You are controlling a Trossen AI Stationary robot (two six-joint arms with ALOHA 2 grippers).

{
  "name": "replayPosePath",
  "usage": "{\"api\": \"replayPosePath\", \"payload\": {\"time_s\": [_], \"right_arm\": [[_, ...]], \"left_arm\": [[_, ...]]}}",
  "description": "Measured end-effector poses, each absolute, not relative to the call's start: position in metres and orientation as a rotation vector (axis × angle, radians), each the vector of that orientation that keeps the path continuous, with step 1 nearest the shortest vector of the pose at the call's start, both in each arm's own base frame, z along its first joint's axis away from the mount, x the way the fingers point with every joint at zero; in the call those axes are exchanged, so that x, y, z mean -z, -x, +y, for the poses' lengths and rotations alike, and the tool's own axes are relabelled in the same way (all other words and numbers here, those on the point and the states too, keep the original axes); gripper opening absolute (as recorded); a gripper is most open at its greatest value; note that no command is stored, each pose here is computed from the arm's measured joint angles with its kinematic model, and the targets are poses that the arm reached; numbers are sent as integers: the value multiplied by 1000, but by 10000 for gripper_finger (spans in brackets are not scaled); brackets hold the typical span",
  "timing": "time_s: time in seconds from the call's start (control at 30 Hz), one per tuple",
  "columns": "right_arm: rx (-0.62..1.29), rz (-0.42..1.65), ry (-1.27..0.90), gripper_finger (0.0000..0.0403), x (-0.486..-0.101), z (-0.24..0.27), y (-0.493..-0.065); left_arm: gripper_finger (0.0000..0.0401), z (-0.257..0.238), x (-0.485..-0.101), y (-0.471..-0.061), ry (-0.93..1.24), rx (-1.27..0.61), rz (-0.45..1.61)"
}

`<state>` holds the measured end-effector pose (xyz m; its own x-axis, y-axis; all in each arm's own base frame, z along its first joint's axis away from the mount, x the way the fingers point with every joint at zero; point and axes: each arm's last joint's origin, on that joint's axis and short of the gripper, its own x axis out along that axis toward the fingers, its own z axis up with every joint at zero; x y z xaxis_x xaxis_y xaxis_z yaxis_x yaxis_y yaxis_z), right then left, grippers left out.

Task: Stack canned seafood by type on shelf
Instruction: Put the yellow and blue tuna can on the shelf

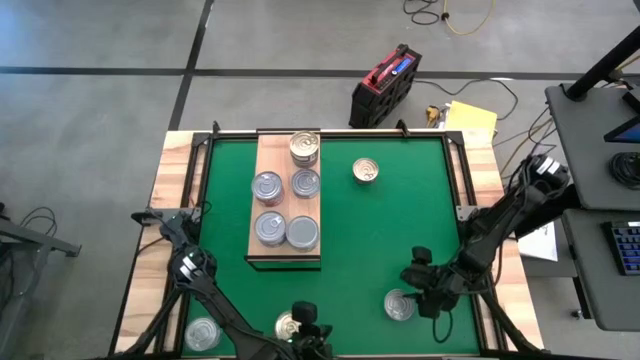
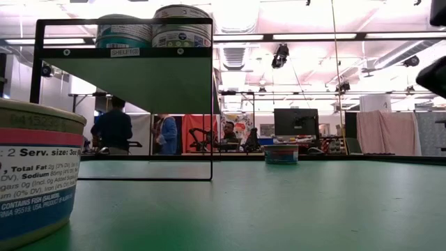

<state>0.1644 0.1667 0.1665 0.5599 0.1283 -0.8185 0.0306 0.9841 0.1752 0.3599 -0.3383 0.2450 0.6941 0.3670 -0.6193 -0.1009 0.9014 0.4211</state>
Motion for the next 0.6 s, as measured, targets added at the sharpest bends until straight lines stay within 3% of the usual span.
{"api": "replayPosePath", "payload": {"time_s": [0.4, 0.6], "right_arm": [[-38, 1049, -159, 212, -144, 174, -170], [-36, 1051, -170, 162, -145, 174, -170]], "left_arm": [[0, -340, -248, -354, -414, -306, 721], [0, -339, -249, -355, -428, -334, 693]]}}
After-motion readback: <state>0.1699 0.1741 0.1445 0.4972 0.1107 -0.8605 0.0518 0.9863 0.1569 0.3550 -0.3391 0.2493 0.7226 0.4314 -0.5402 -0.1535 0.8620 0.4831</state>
